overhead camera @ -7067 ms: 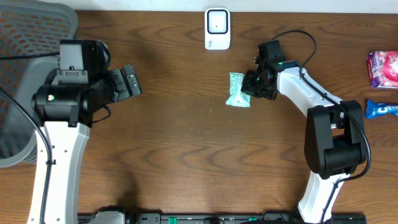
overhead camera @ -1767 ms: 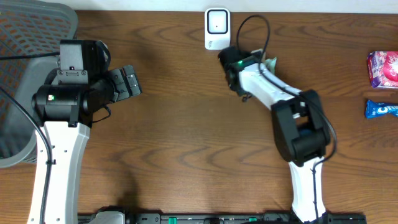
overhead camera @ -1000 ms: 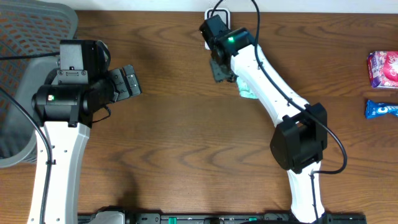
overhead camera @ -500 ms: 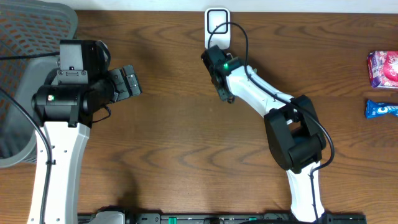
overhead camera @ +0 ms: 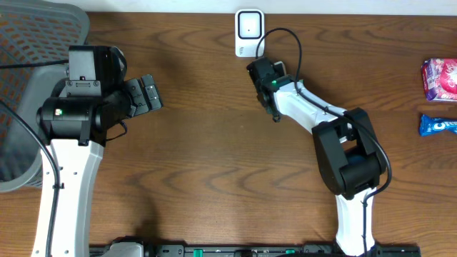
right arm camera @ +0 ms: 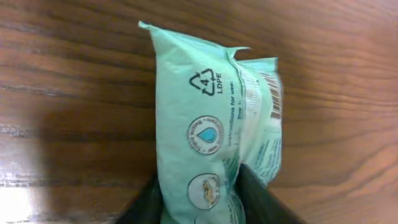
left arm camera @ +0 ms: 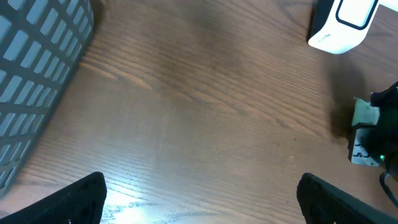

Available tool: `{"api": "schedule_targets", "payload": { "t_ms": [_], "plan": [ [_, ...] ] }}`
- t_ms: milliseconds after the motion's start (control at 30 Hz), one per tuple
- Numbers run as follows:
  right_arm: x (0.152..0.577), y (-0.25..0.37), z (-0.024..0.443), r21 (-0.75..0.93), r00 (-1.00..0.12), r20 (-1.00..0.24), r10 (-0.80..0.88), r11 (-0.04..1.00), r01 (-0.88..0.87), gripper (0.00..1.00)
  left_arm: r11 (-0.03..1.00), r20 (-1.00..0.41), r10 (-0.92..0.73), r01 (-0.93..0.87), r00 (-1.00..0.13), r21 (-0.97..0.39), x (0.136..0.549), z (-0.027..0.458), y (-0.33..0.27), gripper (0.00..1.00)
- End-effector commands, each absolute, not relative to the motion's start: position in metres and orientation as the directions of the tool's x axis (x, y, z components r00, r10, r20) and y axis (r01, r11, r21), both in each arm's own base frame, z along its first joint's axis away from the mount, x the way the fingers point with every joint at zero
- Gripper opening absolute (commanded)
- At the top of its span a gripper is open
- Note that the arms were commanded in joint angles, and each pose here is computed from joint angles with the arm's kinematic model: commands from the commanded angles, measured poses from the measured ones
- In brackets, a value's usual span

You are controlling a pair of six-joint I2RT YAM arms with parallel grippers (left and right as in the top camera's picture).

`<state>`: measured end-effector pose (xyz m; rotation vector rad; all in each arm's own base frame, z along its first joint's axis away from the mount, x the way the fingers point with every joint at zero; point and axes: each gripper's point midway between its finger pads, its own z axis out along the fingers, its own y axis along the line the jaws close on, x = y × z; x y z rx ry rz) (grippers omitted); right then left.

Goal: Scan the item barcode
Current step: 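Raise the green packet to the scanner face with the right gripper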

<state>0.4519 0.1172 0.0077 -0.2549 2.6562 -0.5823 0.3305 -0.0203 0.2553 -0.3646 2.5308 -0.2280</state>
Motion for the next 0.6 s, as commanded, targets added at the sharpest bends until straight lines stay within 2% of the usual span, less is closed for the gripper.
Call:
{"api": "schedule_targets", "payload": {
  "t_ms": [0,133,233,300,400,500,567],
  "plan": [
    [0.428,0.115,-0.031,-0.264,-0.957,-0.242,-0.158,0.960,-0.092,0.01,0.948,-0.514,-0.310,-0.216,-0.800,-0.235,0.330,0.256,-0.018,0.98],
    [0.429,0.138,-0.019,-0.014,-0.979,-0.182,-0.087,0.996,-0.086,0.01,0.948,-0.514,-0.310,-0.216,-0.800,-0.235,0.330,0.256,-0.018,0.98],
    [0.436,0.163,0.008,0.196,-0.986,-0.154,-0.061,0.976,-0.091,0.01,0.948,-0.514,-0.310,-0.216,-0.800,-0.235,0.330,0.256,-0.018,0.98],
    [0.444,0.199,0.052,0.474,-0.986,-0.150,-0.068,0.870,-0.132,0.01,0.948,-0.514,-0.310,-0.216,-0.800,-0.235,0.330,0.256,-0.018,0.98],
    [0.447,0.231,0.100,0.736,-0.983,-0.165,-0.078,0.653,-0.176,0.01,0.948,-0.514,-0.310,-0.216,-0.800,-0.235,0.330,0.256,-0.018,0.98],
    [0.442,0.241,0.117,0.834,-0.982,-0.164,-0.090,0.519,-0.187,0.01,0.948,-0.514,-0.310,-0.216,-0.800,-0.235,0.330,0.256,-0.018,0.98],
    [0.435,0.247,0.111,0.882,-0.988,-0.130,-0.081,0.446,-0.152,0.01,0.948,-0.514,-0.310,-0.216,-0.800,-0.235,0.330,0.256,-0.018,0.98]
  ]
}}
